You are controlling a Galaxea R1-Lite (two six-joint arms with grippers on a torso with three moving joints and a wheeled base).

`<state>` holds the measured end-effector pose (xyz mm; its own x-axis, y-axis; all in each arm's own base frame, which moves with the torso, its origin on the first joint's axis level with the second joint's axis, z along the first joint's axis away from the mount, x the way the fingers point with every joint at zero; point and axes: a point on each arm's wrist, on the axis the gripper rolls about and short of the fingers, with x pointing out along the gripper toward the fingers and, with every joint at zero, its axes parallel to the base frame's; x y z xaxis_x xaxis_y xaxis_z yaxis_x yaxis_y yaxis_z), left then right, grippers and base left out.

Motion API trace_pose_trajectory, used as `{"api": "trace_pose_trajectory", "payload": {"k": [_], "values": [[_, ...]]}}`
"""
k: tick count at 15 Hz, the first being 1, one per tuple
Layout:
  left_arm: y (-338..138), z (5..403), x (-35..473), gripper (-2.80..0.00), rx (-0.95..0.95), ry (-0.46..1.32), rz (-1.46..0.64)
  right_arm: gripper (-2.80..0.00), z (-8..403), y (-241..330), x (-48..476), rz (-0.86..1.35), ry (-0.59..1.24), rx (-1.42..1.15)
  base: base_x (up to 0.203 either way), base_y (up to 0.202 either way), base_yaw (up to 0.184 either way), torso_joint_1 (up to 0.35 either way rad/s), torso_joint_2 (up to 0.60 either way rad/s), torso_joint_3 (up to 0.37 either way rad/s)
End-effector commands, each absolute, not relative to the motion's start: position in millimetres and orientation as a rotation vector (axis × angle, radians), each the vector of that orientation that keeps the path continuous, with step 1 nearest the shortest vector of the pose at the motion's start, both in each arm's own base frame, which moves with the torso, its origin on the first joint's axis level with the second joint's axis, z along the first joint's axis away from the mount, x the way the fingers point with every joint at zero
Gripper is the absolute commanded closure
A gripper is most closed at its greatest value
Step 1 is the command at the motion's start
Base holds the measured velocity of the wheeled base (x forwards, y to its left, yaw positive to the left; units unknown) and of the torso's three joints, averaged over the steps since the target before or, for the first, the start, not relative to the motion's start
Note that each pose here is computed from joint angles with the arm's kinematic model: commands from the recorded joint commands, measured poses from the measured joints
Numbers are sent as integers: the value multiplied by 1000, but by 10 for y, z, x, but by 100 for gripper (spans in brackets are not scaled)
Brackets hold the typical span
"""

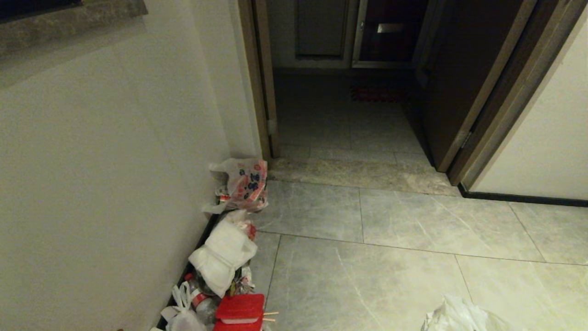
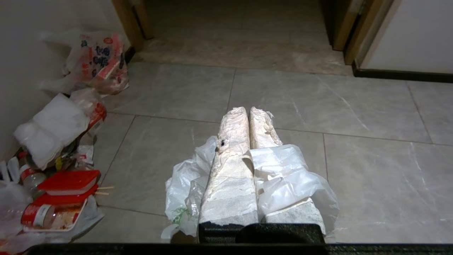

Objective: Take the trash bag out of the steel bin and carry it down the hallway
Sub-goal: Put the trash bag at the door

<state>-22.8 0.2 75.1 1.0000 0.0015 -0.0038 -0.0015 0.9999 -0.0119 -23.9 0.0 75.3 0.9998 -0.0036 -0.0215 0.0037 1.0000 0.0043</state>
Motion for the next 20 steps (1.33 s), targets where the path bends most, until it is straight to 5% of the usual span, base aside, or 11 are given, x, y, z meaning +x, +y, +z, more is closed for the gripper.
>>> {"api": "trace_pose_trajectory", "payload": {"k": [1,20], "values": [[2,746,-227,0,-12,6,3,0,752,0,-239,-3,21,5,-4,-10,61,2,7,2],[2,746,-227,0,-12,6,3,0,752,0,-239,-3,21,5,0,-10,170,2,3,3]]}}
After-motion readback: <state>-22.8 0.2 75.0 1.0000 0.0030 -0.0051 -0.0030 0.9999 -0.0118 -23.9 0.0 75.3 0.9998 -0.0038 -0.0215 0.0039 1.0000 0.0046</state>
